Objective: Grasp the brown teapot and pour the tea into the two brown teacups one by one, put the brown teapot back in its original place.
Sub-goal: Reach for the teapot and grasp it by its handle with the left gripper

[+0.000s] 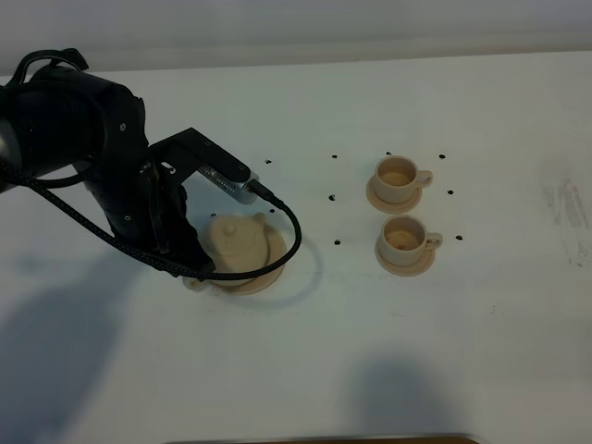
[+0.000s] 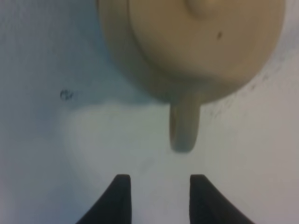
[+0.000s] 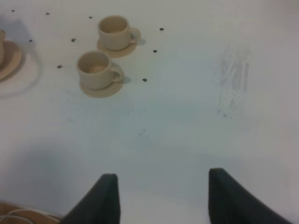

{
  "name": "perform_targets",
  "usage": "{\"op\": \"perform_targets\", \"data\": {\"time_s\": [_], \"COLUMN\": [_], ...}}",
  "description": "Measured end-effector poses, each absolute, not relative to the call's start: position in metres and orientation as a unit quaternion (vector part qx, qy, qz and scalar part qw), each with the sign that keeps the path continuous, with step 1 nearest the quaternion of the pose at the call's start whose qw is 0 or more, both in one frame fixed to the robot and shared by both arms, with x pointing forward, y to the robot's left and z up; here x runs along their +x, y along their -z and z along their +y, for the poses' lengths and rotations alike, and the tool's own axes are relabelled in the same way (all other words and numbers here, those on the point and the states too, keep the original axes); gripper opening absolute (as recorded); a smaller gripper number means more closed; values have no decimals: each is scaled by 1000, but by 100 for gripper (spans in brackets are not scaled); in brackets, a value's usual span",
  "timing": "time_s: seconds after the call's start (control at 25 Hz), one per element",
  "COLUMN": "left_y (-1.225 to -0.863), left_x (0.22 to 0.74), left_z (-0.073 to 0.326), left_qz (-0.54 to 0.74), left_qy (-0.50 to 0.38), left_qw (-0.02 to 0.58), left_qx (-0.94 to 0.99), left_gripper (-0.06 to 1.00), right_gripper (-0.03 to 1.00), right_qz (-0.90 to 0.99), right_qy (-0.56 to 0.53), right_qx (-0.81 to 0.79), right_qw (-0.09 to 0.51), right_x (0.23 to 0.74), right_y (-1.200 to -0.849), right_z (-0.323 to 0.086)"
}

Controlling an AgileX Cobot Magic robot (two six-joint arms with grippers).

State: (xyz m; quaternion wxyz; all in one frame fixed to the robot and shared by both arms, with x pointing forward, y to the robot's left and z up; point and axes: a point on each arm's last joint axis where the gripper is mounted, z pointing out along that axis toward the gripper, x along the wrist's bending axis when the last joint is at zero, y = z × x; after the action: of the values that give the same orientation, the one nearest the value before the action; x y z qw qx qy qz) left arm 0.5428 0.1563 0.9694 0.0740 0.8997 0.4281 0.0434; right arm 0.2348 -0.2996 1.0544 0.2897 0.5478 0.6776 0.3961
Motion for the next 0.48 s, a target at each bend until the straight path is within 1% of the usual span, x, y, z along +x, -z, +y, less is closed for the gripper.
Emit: {"op": "perform_targets", "data": {"time_s": [0.16,0.48], "left_y": [-970,-967], "left_x": [542,542], "left_z": [153,154], "left_qz": [429,413], "left_qy": [-30,-34], "left_qw": [86,78], "left_qx": [899,907], "left_gripper": [29,29], "right_gripper": [44,44], "right_qz": [678,678], "right_qy": [-396,-396], "right_qx": [548,548], "right_qw": [290,290], "right_x": [235,235], "right_y": [-1054,-1054], "right_z": [-300,-300]}}
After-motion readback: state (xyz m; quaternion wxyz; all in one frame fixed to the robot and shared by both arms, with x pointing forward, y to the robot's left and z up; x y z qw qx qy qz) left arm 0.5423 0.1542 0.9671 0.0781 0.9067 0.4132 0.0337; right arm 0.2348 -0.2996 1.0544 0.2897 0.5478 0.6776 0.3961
